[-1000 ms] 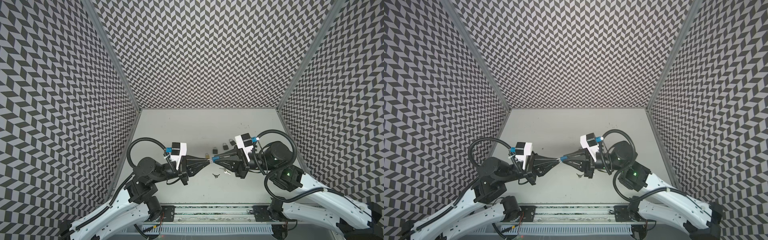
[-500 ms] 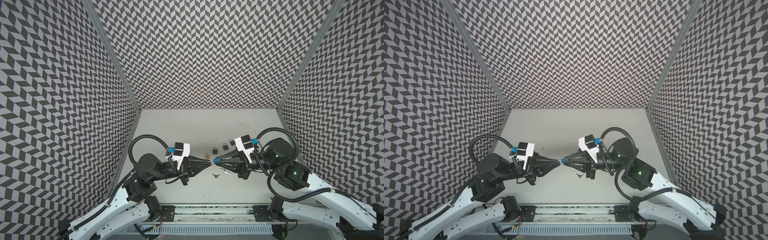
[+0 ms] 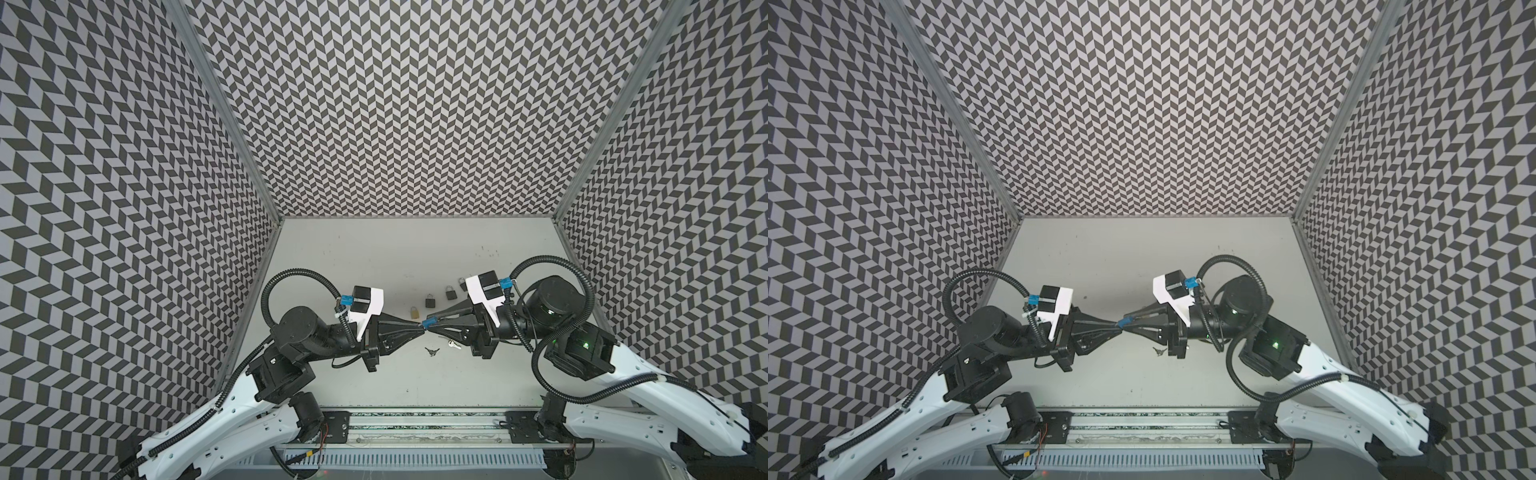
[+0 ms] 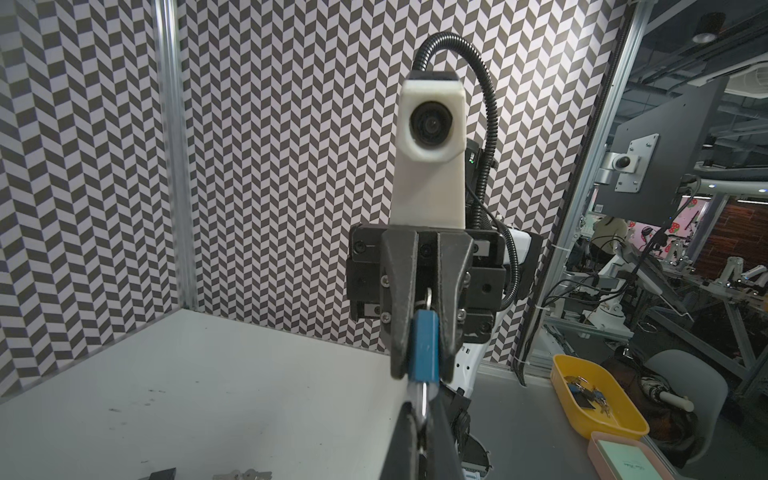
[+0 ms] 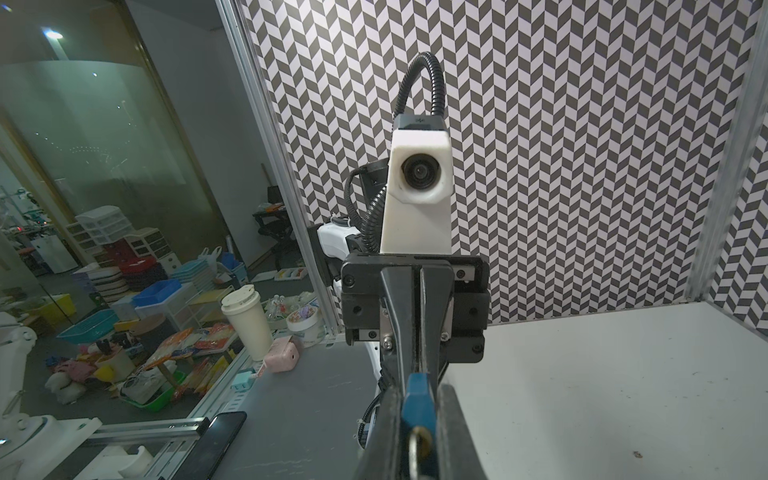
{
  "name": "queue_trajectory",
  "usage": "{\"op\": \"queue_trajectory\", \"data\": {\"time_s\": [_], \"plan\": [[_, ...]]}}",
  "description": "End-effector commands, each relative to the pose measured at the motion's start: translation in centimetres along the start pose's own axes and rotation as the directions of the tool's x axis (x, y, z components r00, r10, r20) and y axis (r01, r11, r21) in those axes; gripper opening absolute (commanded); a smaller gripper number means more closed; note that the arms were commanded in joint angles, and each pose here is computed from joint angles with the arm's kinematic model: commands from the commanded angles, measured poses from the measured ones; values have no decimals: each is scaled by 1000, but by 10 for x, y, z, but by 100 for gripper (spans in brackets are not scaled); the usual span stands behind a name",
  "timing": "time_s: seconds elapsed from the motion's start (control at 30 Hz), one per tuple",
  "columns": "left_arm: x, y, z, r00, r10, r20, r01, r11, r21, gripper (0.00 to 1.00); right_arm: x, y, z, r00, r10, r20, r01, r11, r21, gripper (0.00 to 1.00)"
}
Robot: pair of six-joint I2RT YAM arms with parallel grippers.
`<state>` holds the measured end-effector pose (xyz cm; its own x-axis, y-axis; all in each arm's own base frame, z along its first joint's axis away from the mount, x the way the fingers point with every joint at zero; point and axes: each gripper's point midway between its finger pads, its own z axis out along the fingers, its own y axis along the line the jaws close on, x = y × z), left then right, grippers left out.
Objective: Lock with the key
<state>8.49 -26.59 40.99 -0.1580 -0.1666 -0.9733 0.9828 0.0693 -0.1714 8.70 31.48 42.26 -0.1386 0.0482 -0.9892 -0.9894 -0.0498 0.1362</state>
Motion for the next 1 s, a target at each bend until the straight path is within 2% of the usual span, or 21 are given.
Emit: {"op": "queue_trajectory", "data": {"time_s": [0.0, 0.1, 0.13, 0.17, 0.2, 0.33, 0.4, 0.47, 0.6, 0.7, 0.87, 0.97], "plan": [[-17, 0, -8, 998, 41, 52, -39, 998, -43, 0, 16, 3, -2, 999, 12, -45, -12, 1000, -2, 0], [-19, -3, -8, 998, 43, 46, -41, 999, -32, 0, 16, 7, -3, 999, 21, -44, -22, 1000, -20, 0], [-19, -4, -7, 998, 44, 42, -42, 999, -28, 0, 16, 7, -3, 999, 25, -47, -26, 999, -22, 7], [-19, -4, -7, 998, 45, 37, -44, 999, -24, 0, 15, 7, -3, 999, 25, -46, -26, 999, -20, 19], [-18, -4, -6, 998, 46, 31, -45, 999, -24, 0, 12, 7, -4, 999, 20, -37, -21, 1000, -14, 26], [-14, -2, -5, 999, 45, 9, -45, 999, -31, 0, -3, 9, -11, 1000, -2, 4, 2, 1000, 16, 42], [-13, -2, -5, 999, 47, -7, -47, 998, -31, 0, -2, 6, -12, 1000, -4, -16, 5, 999, 34, 52], [-10, -1, -4, 998, 49, -29, -50, 998, -30, 0, -1, 3, -13, 999, -11, -35, 13, 998, 59, 58], [-5, 0, -2, 996, 56, -68, -58, 998, -30, 0, 0, 0, -15, 996, -21, -87, 28, 996, 84, 59], [-5, -1, -1, 995, 60, -81, -62, 998, -28, 0, -1, -3, -19, 992, -30, -121, 44, 992, 116, 55], [-7, -1, -5, 994, 68, -80, -71, 997, -40, 0, -20, -1, -31, 997, -65, -52, 72, 984, 165, 40], [-7, -1, -5, 995, 65, -80, -68, 997, -37, 0, -21, -3, -30, 997, -61, -55, 69, 983, 172, 31]]}}
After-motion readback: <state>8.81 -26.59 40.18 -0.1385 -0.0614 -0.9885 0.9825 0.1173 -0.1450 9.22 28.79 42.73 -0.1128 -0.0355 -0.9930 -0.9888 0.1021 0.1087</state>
